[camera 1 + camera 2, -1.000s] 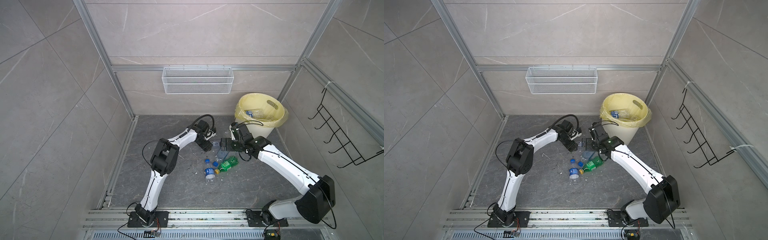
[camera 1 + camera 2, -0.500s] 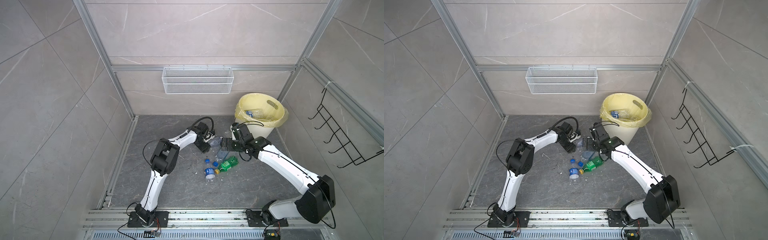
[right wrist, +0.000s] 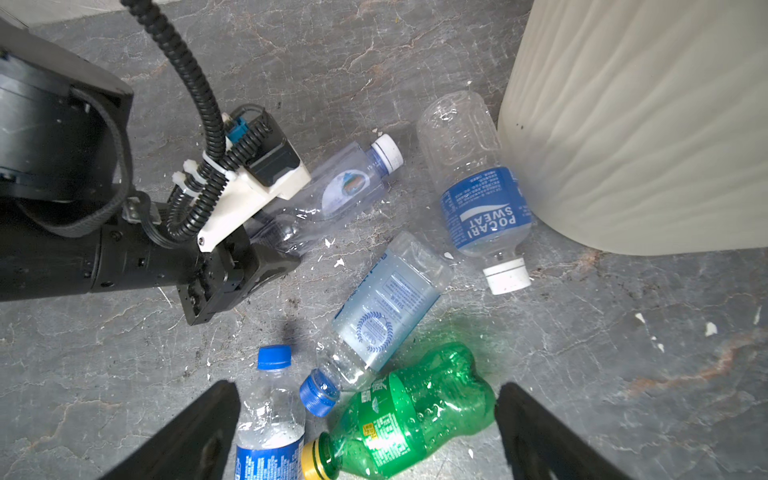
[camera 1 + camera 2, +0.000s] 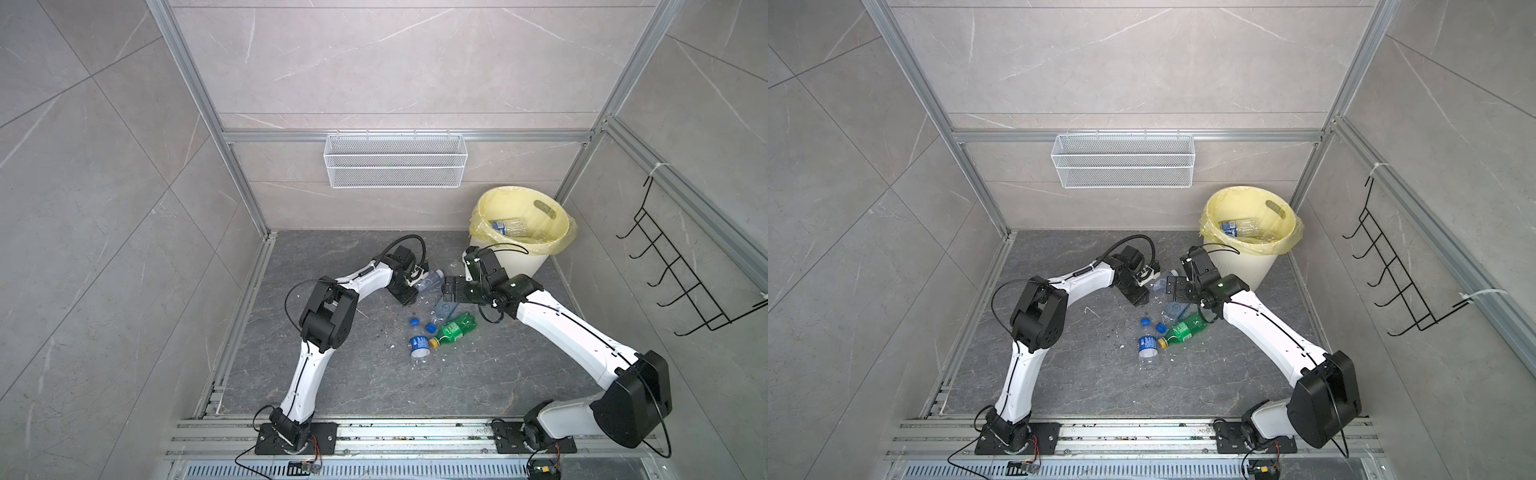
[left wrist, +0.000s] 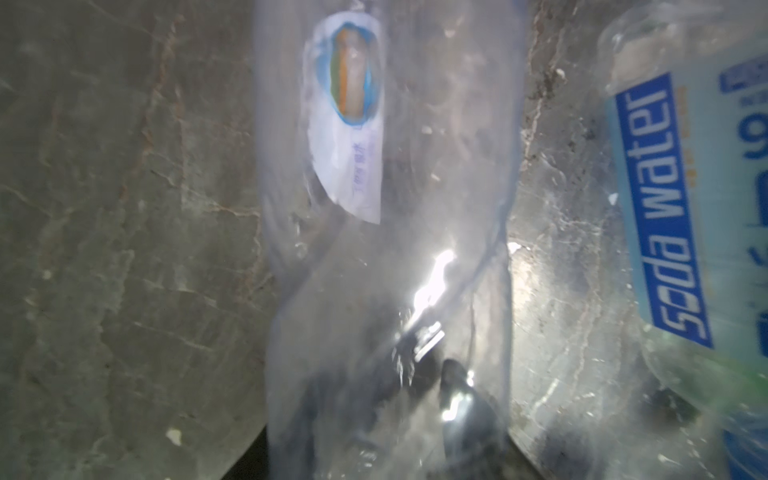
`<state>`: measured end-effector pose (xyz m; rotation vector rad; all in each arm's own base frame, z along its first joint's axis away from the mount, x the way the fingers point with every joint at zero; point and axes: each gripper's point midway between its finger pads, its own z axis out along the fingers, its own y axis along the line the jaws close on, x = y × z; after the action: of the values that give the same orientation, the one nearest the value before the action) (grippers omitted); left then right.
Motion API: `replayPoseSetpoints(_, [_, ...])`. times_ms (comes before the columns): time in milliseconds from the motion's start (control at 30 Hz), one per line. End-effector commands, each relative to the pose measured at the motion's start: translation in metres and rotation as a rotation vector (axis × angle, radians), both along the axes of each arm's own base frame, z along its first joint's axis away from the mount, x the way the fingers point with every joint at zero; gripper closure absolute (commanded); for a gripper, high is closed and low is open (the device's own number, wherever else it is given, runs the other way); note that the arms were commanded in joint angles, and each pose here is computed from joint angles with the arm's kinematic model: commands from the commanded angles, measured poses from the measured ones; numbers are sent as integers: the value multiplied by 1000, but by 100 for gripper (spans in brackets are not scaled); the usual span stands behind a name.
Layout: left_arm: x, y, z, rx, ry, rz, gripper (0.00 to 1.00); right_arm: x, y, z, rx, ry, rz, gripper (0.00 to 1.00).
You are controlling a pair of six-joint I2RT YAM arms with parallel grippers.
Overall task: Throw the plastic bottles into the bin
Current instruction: 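Grasp a clear small-label bottle by its base with the left gripper and lift, then raise the small-label bottle toward the right gripper while the right gripper grasps its neck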
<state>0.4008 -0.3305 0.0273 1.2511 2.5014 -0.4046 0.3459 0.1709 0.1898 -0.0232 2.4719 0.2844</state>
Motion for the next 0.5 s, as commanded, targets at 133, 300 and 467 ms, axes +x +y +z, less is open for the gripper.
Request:
replayPoseSetpoints(133, [9,4,64,-235,55,190,58,2,1,10,59,-10,-31,0])
replayPoseSetpoints(300, [12,17,102,-330,74,280,58,15,12,24,132,-20,-35,1])
replayPoseSetpoints(467, [11,29,135,-416,94,385,59,34,27,37,194,-32,-49,0])
